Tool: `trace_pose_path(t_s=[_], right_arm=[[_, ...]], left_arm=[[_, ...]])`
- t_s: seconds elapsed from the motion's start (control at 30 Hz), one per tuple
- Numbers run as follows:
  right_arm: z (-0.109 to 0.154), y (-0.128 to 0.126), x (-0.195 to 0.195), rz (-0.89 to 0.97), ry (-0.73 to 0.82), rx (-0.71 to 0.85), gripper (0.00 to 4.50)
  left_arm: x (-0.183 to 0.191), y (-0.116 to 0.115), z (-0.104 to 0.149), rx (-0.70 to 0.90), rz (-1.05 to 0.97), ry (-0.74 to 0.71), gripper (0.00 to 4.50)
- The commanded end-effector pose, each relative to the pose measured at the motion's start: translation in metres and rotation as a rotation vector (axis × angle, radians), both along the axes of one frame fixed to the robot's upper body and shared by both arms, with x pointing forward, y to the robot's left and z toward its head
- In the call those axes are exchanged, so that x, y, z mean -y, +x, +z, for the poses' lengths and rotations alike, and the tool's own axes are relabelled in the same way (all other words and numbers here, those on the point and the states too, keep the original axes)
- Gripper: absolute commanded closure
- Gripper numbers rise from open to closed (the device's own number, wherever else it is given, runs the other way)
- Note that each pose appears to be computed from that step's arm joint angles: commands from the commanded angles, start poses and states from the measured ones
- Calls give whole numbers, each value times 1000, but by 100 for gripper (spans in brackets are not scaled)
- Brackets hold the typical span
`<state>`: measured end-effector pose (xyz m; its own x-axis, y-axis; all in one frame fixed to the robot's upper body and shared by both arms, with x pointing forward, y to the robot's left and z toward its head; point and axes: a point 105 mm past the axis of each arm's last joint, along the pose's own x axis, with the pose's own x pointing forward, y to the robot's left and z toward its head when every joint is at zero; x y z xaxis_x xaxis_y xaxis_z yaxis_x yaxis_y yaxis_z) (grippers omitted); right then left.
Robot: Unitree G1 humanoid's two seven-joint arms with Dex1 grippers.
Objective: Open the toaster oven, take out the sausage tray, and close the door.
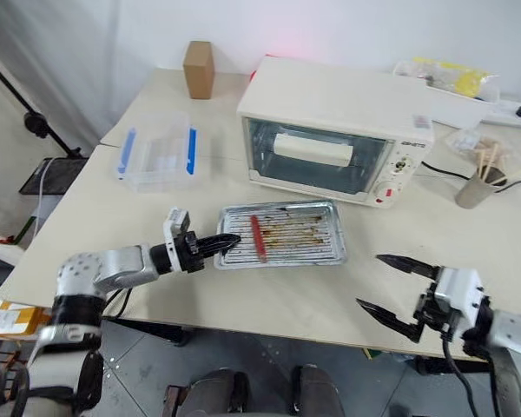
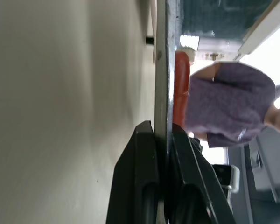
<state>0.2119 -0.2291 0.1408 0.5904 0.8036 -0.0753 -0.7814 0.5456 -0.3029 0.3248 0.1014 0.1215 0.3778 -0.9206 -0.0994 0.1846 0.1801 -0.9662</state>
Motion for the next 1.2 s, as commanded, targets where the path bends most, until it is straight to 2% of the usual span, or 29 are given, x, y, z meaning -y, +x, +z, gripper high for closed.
trace_pose_path(t_s=[0.03, 0.33, 0.47, 0.6, 0.67, 0.77, 0.83, 1.03, 1.13, 1.2], right_arm=[[11, -9, 9, -41, -25, 25, 3], [6, -17, 20, -119, -11, -22, 3], [7, -17, 20, -133, -7, -19, 0], [9, -15, 24, -126, -17, -34, 0], [11, -14, 26, -118, -23, -38, 0], [14, -11, 26, -82, -36, -45, 0], [16, -7, 24, -55, -41, -46, 0], [21, -1, 16, 48, -59, -66, 0], [24, 1, 16, 79, -74, -78, 0], [26, 3, 17, 96, -87, -79, 0]], left_arm=[[16, 4, -15, -33, -82, 85, 450], [31, 11, -17, -4, -205, 174, 450], [28, 11, -15, 21, -222, 186, 334], [-3, 10, -9, 60, -170, 213, 211], [-16, 5, -6, 130, -172, 242, 155], [-46, -2, 0, 335, -139, 330, 67], [-62, -6, 4, 543, -137, 405, 6], [-100, -30, 17, 1188, -173, 645, 2], [-110, -39, 13, 1330, -229, 736, 2], [-116, -41, 17, 1386, -205, 739, 2]])
